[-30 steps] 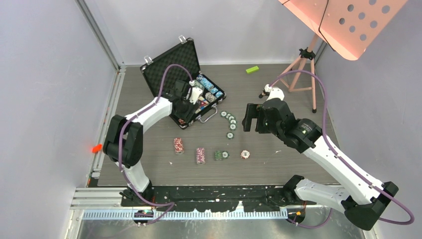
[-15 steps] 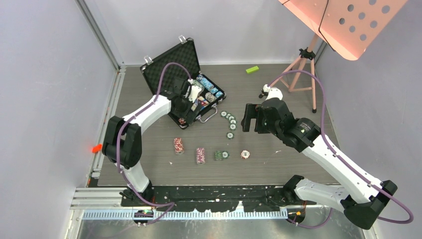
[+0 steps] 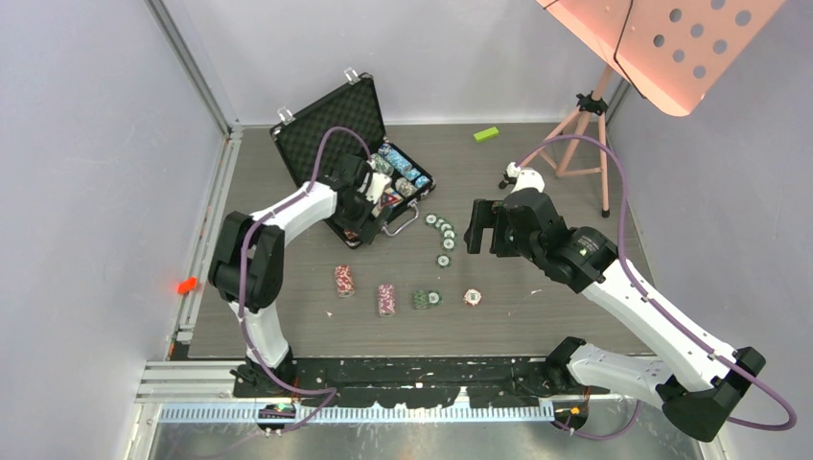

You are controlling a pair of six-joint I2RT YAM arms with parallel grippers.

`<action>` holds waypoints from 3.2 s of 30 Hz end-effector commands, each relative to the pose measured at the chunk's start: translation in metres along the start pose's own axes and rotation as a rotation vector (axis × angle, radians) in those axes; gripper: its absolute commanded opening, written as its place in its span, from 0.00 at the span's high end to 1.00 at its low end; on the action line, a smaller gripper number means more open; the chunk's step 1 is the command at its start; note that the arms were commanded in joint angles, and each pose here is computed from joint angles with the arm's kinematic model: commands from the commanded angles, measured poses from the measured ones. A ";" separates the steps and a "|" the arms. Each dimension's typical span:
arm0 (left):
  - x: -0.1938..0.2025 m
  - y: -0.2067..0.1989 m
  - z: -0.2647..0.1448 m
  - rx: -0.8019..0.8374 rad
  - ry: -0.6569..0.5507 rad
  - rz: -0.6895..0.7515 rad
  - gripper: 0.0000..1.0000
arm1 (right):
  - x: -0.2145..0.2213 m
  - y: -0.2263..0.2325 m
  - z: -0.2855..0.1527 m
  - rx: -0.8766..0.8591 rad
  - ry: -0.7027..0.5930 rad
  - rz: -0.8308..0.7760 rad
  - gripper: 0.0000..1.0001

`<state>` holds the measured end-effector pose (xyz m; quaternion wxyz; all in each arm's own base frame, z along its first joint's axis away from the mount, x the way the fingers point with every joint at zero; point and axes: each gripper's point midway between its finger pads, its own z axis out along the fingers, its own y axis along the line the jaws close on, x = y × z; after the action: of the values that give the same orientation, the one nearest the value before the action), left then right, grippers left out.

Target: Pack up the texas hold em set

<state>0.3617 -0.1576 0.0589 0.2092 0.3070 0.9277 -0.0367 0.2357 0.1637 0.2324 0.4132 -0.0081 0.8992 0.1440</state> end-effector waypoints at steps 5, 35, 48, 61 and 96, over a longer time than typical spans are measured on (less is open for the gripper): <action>-0.014 0.007 0.010 0.011 -0.041 -0.019 0.00 | -0.017 0.006 -0.006 -0.027 -0.055 0.027 0.00; -0.003 -0.027 0.009 0.151 0.044 -0.081 0.33 | -0.010 -0.001 -0.002 0.004 -0.045 0.034 0.00; -0.040 0.002 -0.028 -0.026 -0.124 -0.110 0.00 | -0.013 0.000 -0.001 0.003 -0.046 0.034 0.00; 0.014 0.035 -0.123 -0.396 -0.206 -0.634 0.00 | -0.014 0.006 0.005 -0.021 -0.051 0.045 0.00; 0.102 -0.048 -0.036 -0.291 -0.003 -1.070 0.68 | -0.005 0.016 0.011 -0.088 -0.038 0.085 0.01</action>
<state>0.2329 -0.1390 0.0384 0.1640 -0.2180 0.9618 -0.0213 0.2404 0.1820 0.2229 0.4053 0.0035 0.8942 0.1902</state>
